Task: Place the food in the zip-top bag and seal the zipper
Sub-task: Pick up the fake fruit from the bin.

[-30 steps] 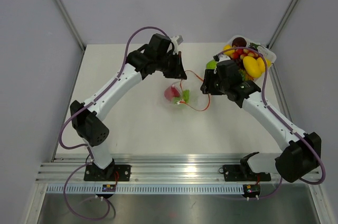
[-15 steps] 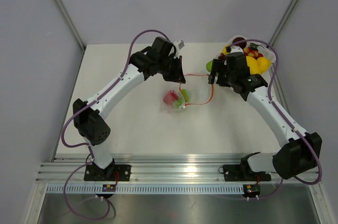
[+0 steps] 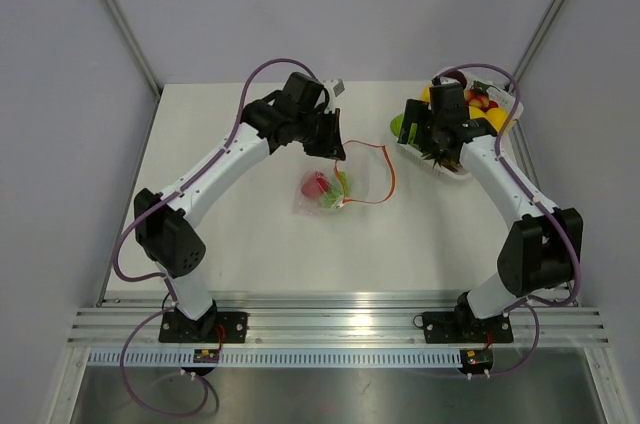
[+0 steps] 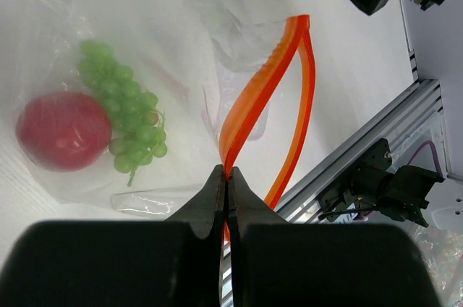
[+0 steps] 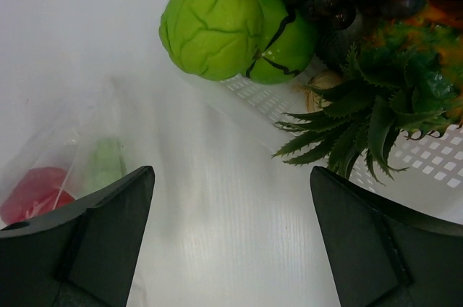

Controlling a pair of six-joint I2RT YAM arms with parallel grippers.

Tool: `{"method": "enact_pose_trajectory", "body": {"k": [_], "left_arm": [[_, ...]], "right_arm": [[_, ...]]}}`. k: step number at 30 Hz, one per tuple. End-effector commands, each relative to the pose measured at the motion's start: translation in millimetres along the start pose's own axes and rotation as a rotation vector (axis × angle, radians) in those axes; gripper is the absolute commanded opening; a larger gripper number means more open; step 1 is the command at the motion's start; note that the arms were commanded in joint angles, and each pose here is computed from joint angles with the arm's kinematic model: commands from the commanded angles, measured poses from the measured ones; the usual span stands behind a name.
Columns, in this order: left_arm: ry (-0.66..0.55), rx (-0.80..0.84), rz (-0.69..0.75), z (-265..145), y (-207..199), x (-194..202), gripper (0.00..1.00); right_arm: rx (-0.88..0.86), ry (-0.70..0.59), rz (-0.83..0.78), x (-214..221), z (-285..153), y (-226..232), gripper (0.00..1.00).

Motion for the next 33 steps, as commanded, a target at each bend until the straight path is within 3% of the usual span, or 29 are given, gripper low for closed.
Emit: {"method": "enact_pose_trajectory", "body": {"k": [1, 33], "left_arm": [[-0.071, 0.001, 0.038, -18, -3, -9, 0.0], [-0.053, 0.012, 0.028, -10, 8, -6, 0.0]], "right_arm": [[-0.048, -0.067, 0.009, -25, -2, 14, 0.97], [-0.024, -0.011, 0.008, -46, 73, 23, 1.0]]}}
Point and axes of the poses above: each gripper's point midway between its finger pads, its own z axis out along the fingers, its own y axis along the line the jaws close on, x = y × z, the point moved 5 cm from there along -z, back along the fingers, and after that the axes turned 15 degrees about z, right-handed, at the moved point
